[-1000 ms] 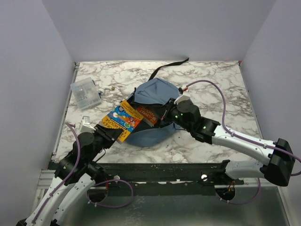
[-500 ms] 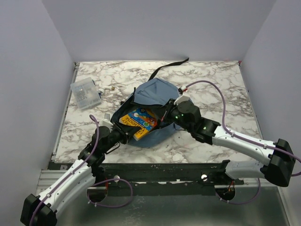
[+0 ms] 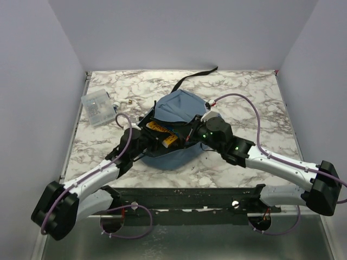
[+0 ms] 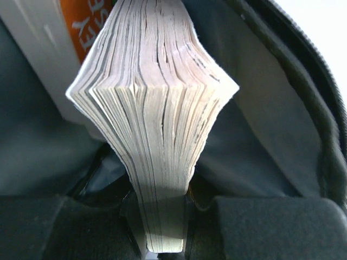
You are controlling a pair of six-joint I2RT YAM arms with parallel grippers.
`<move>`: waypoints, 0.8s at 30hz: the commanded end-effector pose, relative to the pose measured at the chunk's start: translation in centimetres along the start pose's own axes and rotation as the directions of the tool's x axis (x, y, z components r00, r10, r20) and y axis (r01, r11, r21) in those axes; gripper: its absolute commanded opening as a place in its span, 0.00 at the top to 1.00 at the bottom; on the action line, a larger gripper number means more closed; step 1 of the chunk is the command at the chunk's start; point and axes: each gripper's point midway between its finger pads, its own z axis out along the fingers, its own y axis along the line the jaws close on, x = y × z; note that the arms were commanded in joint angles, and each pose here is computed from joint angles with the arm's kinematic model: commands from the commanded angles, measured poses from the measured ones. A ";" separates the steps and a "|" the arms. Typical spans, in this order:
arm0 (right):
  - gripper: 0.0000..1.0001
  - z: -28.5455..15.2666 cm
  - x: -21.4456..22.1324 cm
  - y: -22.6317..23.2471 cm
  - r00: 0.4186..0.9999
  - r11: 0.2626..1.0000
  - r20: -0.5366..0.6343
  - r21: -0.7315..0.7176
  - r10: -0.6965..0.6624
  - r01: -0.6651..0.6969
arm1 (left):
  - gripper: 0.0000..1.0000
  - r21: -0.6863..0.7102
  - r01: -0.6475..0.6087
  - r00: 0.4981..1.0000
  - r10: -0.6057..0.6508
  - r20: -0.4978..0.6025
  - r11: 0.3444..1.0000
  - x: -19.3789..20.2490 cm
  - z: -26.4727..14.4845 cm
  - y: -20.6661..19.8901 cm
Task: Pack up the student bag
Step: Place the book in the student bag.
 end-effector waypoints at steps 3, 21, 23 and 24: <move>1.00 -1.1 -2.2 3.6 0.998 0.991 0.062 -0.132 0.033 -0.024 | 1.00 0.111 -0.029 0.999 0.025 0.038 0.993 -1.0 4.5 -4.3; 0.99 -1.8 -1.9 0.8 0.995 0.999 0.097 -0.046 -0.004 0.009 | 0.02 -0.004 -0.117 0.979 0.115 -0.167 0.993 1.7 4.0 1.7; 1.00 -1.6 -1.7 0.5 0.996 0.999 0.094 -0.042 -0.013 0.017 | 0.05 -0.023 -0.112 0.983 0.107 -0.152 0.993 1.5 3.4 2.9; 0.99 -1.5 -1.7 0.5 0.995 0.999 0.095 -0.041 -0.016 0.020 | 0.07 -0.033 -0.113 0.984 0.107 -0.143 0.993 1.5 3.1 3.4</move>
